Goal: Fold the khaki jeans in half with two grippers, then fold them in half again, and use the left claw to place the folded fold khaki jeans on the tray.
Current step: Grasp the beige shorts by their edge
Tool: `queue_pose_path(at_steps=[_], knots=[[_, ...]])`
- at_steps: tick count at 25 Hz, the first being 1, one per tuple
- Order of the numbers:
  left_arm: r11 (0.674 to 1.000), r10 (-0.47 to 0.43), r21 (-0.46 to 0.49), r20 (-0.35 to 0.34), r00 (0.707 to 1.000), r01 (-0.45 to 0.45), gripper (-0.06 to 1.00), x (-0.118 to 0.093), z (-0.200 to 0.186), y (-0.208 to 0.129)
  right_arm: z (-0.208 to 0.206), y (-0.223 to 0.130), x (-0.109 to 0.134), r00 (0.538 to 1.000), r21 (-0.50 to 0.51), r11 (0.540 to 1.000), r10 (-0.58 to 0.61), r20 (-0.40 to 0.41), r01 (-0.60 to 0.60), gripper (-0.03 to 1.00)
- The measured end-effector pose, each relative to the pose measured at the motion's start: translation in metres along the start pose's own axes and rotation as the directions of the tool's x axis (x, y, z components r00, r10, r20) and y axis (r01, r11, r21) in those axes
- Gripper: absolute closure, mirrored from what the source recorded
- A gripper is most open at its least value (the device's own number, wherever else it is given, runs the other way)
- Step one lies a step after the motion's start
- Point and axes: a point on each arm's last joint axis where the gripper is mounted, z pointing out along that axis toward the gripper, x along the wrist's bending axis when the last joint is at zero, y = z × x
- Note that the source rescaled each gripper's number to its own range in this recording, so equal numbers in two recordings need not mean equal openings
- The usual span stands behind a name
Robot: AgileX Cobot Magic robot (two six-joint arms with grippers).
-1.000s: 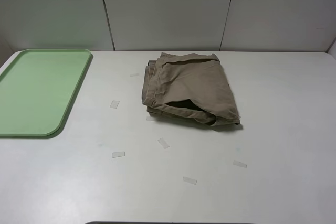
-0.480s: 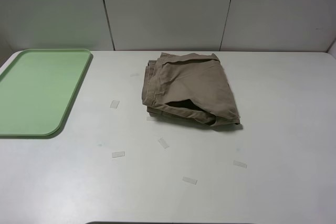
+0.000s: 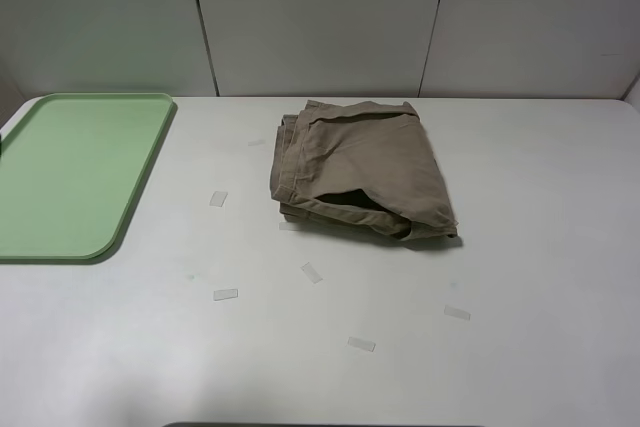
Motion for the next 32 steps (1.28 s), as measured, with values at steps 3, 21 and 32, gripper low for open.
queue_pose_path(at_steps=[3, 21, 32], knots=[[0.999, -0.013, 0.032, 0.076, 0.997, 0.011, -0.03, -0.009, 0.017, 0.013, 0.000, 0.000, 0.000, 1.000, 0.000, 1.000, 0.000, 0.000, 0.000, -0.03], [0.930, -0.326, 0.287, 0.363, 0.873, 0.228, -0.02, 0.000, 0.135, 0.028, 0.000, 0.000, 0.000, 1.000, 0.000, 1.000, 0.000, 0.000, 0.000, -0.03], [0.857, -0.457, 0.427, 0.367, 0.810, 0.290, -0.01, 0.006, 0.199, 0.032, 0.000, 0.000, 0.000, 1.000, 0.000, 1.000, 0.000, 0.000, 0.000, -0.03]])
